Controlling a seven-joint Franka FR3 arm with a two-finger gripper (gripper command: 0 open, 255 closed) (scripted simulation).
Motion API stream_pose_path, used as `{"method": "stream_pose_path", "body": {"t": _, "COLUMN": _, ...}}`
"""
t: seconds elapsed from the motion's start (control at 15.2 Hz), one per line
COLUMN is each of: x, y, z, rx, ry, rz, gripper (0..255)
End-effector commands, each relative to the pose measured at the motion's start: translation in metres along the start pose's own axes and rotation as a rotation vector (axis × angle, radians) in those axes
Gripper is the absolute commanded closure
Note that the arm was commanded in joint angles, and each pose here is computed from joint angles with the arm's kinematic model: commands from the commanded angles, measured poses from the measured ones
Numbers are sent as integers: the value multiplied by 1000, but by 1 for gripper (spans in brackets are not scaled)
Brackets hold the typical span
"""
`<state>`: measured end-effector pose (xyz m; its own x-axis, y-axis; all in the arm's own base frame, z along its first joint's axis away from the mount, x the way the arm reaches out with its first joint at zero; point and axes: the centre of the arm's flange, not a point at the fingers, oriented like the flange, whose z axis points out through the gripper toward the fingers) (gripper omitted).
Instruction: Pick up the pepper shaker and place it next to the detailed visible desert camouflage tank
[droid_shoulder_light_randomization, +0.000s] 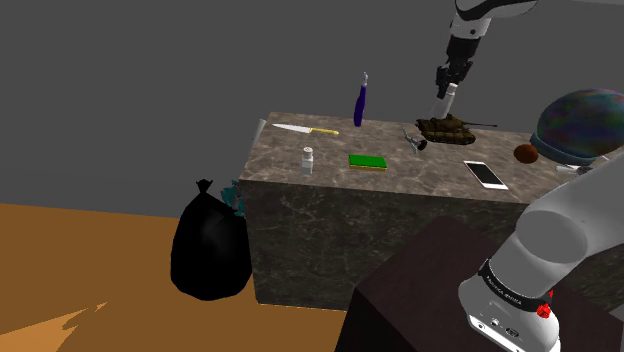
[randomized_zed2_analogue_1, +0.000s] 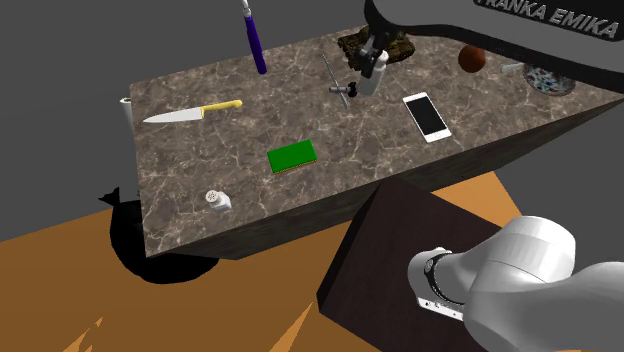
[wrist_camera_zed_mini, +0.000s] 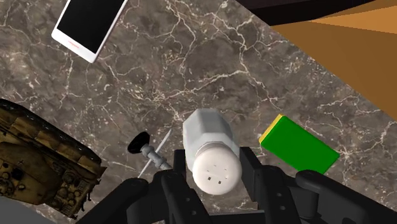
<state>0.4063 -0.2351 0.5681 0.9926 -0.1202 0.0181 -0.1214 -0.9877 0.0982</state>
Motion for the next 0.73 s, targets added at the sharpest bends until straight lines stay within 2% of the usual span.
{"method": "stream_pose_path", "body": {"t": 0.0, "x": -5, "y": 26, "z": 2, "rx": 0, "ry": 0, "rz": -1, "gripper": 255}}
{"method": "stream_pose_path", "body": {"t": 0.66, "x": -31, "y": 155, "z": 14, "rx": 0, "ry": 0, "rz": -1, "gripper": 255}}
